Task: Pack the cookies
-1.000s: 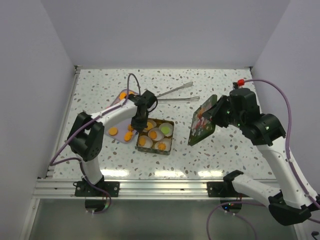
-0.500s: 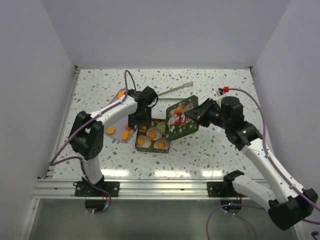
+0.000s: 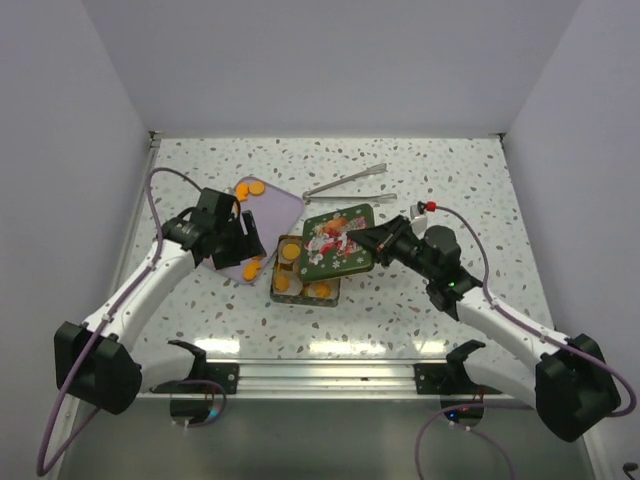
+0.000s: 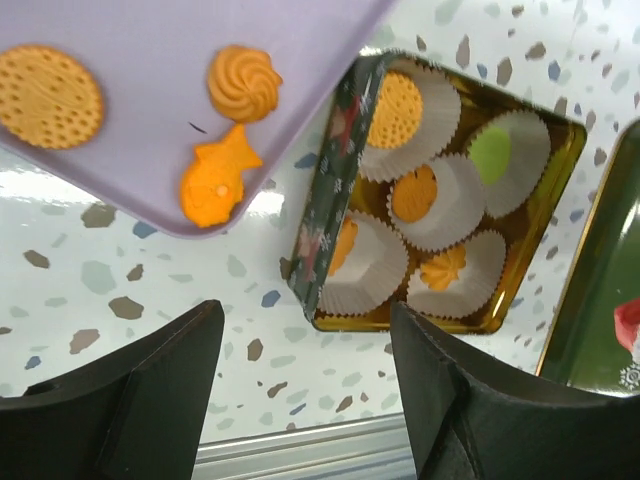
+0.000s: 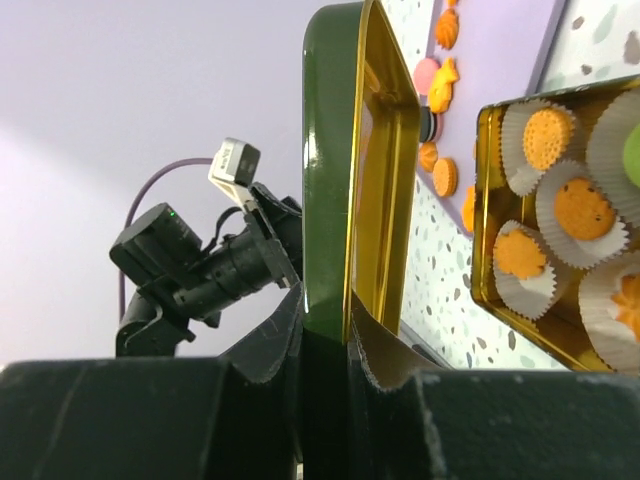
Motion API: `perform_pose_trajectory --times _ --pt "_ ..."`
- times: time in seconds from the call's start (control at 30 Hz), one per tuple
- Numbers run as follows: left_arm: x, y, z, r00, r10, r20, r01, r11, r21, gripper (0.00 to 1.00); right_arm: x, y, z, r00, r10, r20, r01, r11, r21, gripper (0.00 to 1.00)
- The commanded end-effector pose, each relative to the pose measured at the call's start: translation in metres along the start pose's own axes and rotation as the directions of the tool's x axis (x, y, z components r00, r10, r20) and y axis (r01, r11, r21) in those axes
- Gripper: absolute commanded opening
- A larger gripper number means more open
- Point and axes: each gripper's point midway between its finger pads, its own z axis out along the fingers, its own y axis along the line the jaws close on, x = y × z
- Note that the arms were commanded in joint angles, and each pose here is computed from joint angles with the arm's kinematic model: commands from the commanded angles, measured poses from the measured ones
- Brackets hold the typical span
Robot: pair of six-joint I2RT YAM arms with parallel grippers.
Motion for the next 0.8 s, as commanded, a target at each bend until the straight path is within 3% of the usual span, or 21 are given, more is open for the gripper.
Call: perform_pose_trajectory --times 0.0,0.23,0.77 --pt "0.009 -0.014 0.013 0.999 0.032 -0.009 -0.031 0.992 0.12 0.72 0.008 0.024 0.006 1.0 -0.009 0.014 0.01 0.991 -0.134 0.0" --pt "0.032 0.023 0.035 0.999 0.019 -0.047 -0.019 1.0 -0.004 0.68 0.014 -0.016 0.021 0.998 0.039 0.057 -0.034 0.995 -0.099 0.0" --pt "0.045 0.041 0.066 0.993 0.03 -0.112 -0.033 0.999 -0.027 0.61 0.014 -0.081 0.038 0.993 0.04 0.112 -0.038 0.999 -0.014 0.0"
